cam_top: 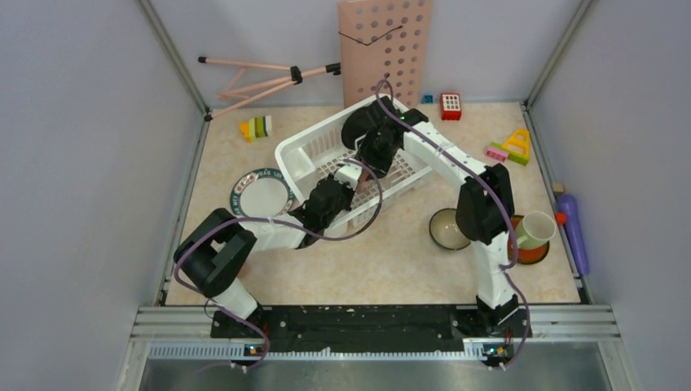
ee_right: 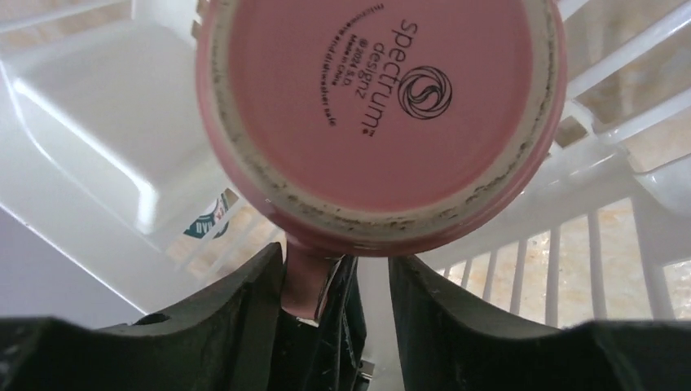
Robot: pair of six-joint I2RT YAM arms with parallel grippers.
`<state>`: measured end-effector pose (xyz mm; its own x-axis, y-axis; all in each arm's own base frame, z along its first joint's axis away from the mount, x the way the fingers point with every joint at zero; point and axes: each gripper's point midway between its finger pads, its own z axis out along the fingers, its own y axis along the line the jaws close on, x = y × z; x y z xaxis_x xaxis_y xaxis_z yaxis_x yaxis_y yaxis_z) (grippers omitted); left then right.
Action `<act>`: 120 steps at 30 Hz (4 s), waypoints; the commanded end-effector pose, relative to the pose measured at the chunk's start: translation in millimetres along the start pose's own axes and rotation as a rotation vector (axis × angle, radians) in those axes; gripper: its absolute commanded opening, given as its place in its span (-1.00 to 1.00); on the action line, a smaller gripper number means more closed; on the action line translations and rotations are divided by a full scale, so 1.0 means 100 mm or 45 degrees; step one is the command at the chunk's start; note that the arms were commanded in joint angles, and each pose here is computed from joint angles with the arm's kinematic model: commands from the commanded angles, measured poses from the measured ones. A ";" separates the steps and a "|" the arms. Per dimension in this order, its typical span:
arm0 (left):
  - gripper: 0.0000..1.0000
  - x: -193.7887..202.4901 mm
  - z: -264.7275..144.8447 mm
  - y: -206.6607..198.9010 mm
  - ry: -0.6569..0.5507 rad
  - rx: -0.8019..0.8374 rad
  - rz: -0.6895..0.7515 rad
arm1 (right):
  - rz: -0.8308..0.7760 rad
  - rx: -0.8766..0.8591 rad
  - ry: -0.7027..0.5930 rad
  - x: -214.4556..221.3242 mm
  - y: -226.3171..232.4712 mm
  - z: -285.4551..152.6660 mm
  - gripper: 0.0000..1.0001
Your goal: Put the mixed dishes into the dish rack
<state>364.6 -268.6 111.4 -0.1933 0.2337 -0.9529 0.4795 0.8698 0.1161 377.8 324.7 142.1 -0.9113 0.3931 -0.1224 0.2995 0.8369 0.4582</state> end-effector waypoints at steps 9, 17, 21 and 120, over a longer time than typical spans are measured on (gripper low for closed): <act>-1.00 -0.35 -0.14 -0.06 -0.199 0.015 -0.054 | -0.016 -0.123 -0.130 -0.02 0.17 -0.20 -1.00; 0.78 -0.62 -0.31 -0.08 -0.138 0.041 -0.247 | -0.205 -0.181 -0.330 -0.14 0.25 -0.40 -1.00; 0.96 -0.76 -0.52 -0.03 -0.128 0.044 -0.304 | -0.326 -0.188 -0.442 -0.23 0.27 -0.36 -1.00; 0.96 -0.95 -0.16 1.04 0.740 -0.250 -1.413 | -1.295 -1.529 -0.689 0.43 0.90 -0.72 -1.00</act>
<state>411.2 -201.2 203.5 -0.8116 -0.5259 -0.2543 -0.3044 0.7523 -0.5842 347.2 389.1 152.2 -0.5660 0.0898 -0.8195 -0.7922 0.2160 0.5708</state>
